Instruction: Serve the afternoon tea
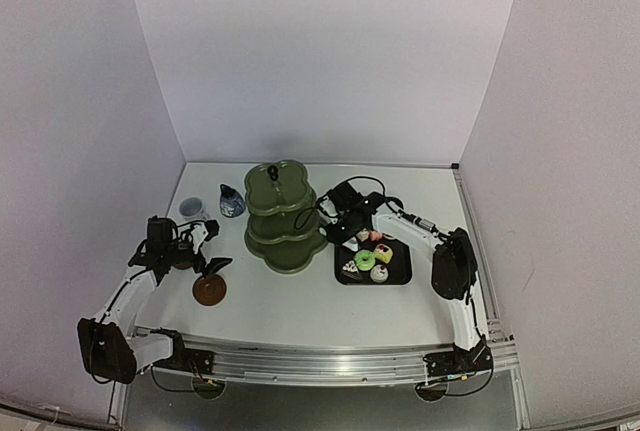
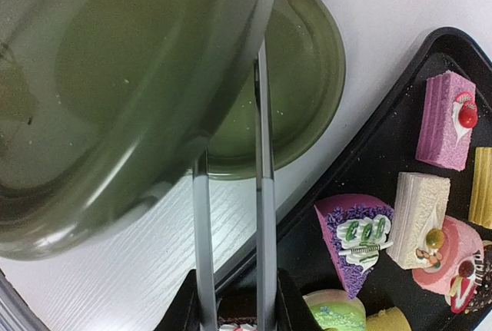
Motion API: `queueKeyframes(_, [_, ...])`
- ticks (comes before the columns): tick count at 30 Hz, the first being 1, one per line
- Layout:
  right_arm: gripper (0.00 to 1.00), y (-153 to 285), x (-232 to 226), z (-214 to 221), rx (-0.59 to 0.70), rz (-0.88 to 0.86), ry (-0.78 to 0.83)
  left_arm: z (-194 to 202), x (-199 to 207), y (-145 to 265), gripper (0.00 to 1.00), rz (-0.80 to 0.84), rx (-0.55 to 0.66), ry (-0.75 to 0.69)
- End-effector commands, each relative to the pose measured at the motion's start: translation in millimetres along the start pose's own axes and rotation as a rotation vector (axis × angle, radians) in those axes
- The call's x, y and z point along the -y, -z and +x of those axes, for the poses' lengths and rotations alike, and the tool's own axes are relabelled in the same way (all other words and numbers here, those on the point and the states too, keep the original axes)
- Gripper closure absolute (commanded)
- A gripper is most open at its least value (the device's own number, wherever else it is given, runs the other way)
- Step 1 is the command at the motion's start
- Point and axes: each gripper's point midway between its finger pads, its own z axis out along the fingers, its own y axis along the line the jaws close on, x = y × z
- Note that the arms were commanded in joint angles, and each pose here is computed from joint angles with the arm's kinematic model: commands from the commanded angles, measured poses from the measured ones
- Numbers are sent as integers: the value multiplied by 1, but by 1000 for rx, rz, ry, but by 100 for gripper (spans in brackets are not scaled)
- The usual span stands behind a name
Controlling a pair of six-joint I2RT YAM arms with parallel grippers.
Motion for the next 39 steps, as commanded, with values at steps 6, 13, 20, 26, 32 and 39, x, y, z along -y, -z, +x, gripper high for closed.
queueKeyframes(6, [69,19,-9,-26,90,-10,-12,-4,-1,1,1,-17,18,-34])
queueKeyframes(13, [65,28,-12,-29,105,-19,-15,-3,-1,0,0,-12,20,-33])
queueKeyframes(20, [65,48,-10,-18,110,-5,-29,-2,-1,0,0,-15,17,-36])
queueKeyframes(26, [65,60,-6,0,97,14,-49,-1,-1,0,0,-15,14,-36])
queueKeyframes(32, [66,79,2,19,87,67,-71,-2,-2,0,0,-16,13,-37])
queueKeyframes(39, [66,109,17,52,49,153,-103,-2,-1,0,0,-12,14,-36])
